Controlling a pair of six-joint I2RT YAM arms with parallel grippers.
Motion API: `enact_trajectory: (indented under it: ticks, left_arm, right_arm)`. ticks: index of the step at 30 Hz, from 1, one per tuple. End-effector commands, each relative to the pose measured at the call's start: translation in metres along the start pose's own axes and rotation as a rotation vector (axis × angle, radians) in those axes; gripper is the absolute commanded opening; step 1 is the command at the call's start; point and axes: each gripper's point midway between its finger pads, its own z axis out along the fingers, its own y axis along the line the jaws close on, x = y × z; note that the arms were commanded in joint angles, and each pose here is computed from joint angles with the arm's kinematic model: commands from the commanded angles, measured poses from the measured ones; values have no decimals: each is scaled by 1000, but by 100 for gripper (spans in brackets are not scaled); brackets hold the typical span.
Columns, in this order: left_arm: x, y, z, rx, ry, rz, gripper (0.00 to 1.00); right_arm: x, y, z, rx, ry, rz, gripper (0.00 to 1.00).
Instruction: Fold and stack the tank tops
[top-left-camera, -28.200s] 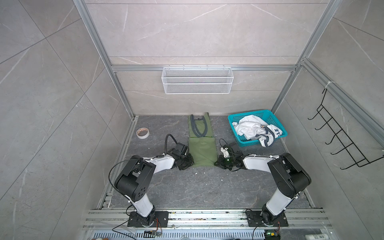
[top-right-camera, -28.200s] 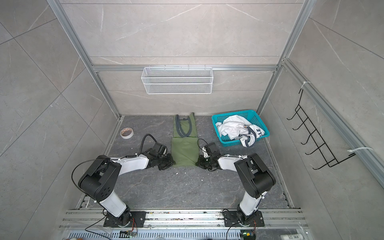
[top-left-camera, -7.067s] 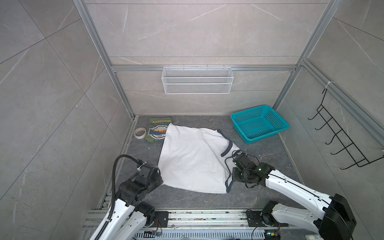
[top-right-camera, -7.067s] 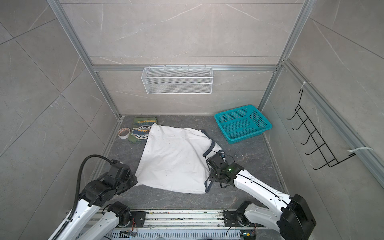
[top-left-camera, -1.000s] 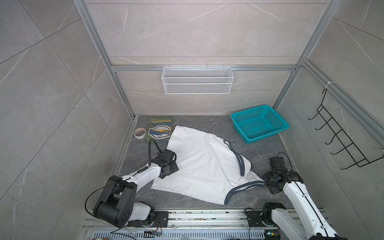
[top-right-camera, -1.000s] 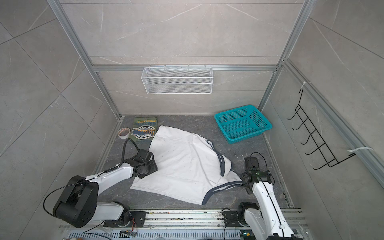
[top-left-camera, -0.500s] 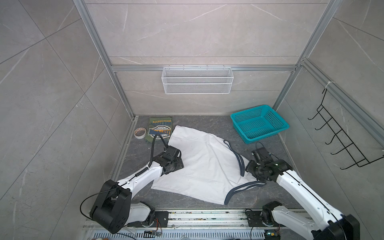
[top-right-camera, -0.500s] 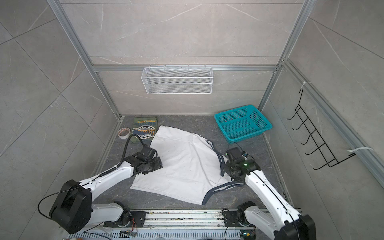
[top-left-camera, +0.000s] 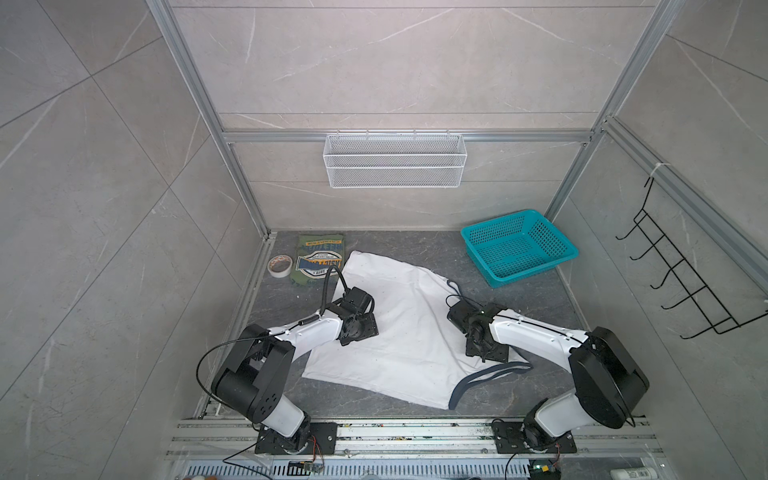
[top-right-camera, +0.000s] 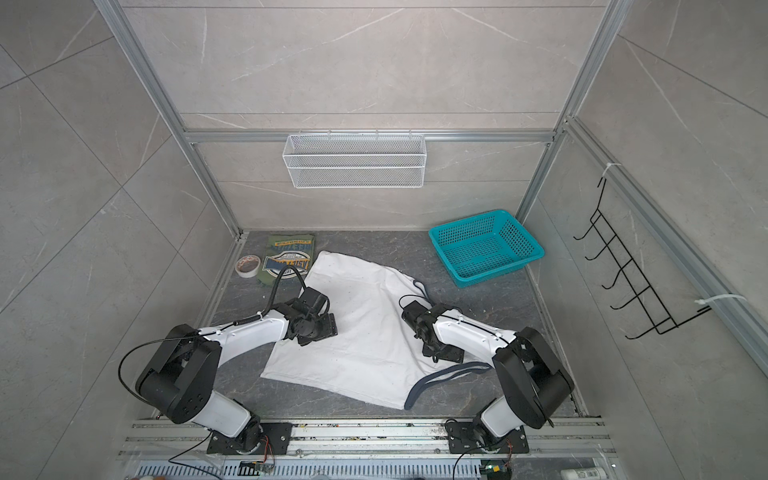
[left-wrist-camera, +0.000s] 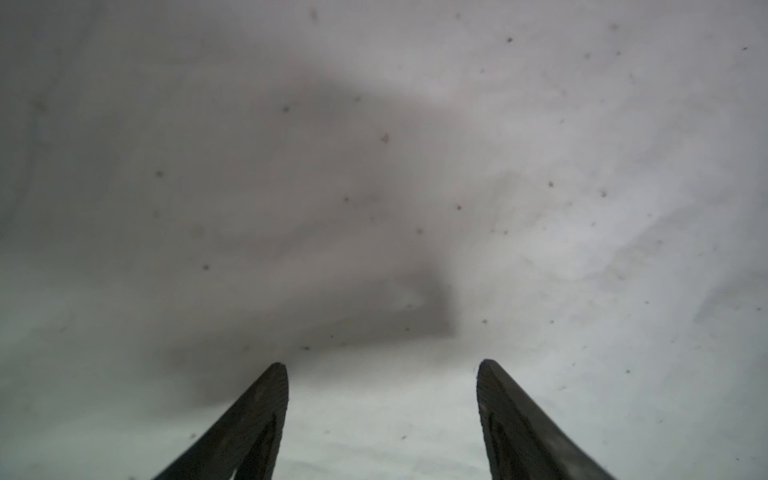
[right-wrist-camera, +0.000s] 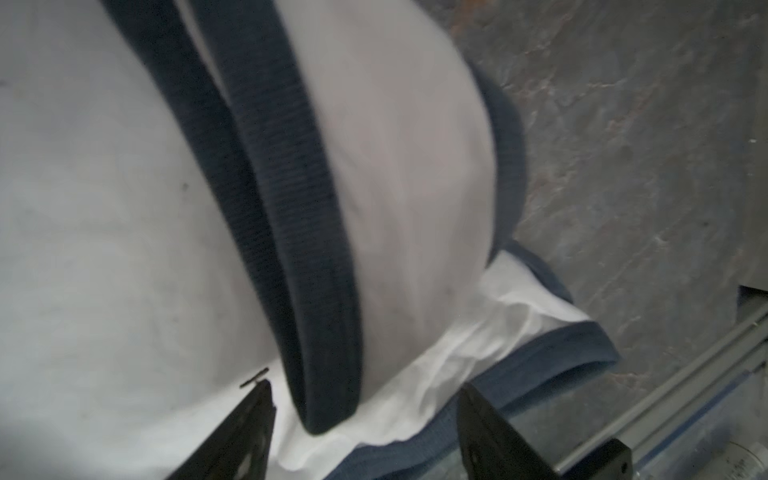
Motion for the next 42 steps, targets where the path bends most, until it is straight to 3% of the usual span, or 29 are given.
enact_trajectory:
  ticks: [1, 8, 20, 25, 31, 35, 38, 42]
  left_arm:
    - [9, 27, 4, -74, 4, -76, 75]
    - [36, 84, -4, -184, -8, -224, 76]
    - [59, 133, -40, -282, -109, -335, 76]
    - [63, 141, -54, -283, -138, -347, 76]
    - [38, 102, -68, -113, -176, -241, 76]
    - [7, 50, -81, 50, -192, -137, 76]
    - [-12, 23, -81, 100, -190, -70, 76]
    - [-24, 5, -66, 95, -149, -25, 76]
  right_arm:
    - [-24, -22, -6, 100, -83, 44, 65]
    - [-60, -48, -4, 153, -130, 92, 45]
    - [-109, -68, 18, 158, -101, 188, 49]
    - [-134, -67, 1, 108, -156, 190, 56]
    - [-140, -51, -31, -27, -193, 135, 59]
    - [-108, 11, -50, -294, -164, 32, 57]
    - [-76, 55, -45, -452, -70, 9, 56]
    - [-57, 76, -19, -500, 4, 35, 55]
